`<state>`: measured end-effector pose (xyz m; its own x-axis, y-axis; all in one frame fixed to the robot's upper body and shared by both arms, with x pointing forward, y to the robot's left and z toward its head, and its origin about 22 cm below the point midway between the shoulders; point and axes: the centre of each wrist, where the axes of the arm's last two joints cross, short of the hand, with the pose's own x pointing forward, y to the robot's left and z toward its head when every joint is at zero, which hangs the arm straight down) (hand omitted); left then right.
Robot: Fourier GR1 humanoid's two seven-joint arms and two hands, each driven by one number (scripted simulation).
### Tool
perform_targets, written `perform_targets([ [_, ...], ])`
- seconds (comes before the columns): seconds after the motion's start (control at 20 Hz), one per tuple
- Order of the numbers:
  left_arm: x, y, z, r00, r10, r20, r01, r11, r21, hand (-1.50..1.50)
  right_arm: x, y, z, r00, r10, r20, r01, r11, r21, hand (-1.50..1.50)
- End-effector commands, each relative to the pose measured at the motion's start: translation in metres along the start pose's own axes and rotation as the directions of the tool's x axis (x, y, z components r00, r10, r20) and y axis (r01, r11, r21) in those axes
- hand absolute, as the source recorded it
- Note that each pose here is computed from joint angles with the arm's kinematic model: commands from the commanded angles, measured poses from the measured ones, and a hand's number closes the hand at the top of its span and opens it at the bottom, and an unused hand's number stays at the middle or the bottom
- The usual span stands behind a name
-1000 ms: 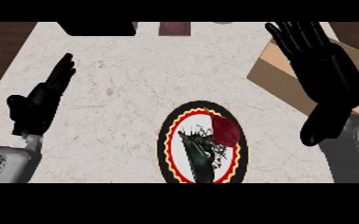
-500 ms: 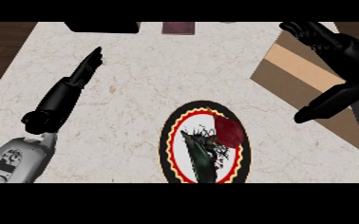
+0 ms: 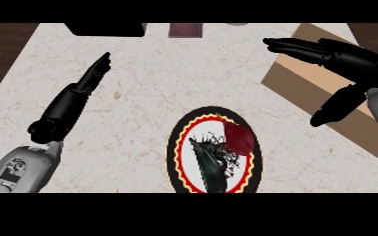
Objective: Pick the pear from the plate and place it in the cardboard box
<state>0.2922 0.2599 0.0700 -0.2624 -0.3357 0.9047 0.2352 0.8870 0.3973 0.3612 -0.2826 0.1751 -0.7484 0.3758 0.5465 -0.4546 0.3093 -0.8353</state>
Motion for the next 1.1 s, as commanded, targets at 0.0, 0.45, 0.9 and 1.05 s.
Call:
perform_targets([
  [0.0,0.001,-0.007,-0.006,1.0,0.0,-0.01,0.0,1.0,-0.007,0.0,0.016,0.011,-0.034,0.988,0.151,0.021,-0.152,0.966,0.21,-1.5],
  [0.45,-0.005,0.0,-0.008,1.0,0.001,-0.022,0.0,1.0,0.027,0.0,0.07,0.042,-0.064,0.95,0.31,-0.02,-0.281,0.886,0.368,-1.5],
  [0.9,0.0,0.005,0.003,1.0,-0.005,-0.007,0.006,1.0,0.008,0.0,0.084,0.073,-0.073,0.936,0.333,-0.112,-0.245,0.848,0.47,-1.5],
  [1.05,-0.017,0.019,0.001,1.0,-0.015,-0.013,0.015,1.0,0.017,0.0,0.079,0.095,-0.077,0.935,0.334,-0.117,-0.239,0.839,0.488,-1.5],
])
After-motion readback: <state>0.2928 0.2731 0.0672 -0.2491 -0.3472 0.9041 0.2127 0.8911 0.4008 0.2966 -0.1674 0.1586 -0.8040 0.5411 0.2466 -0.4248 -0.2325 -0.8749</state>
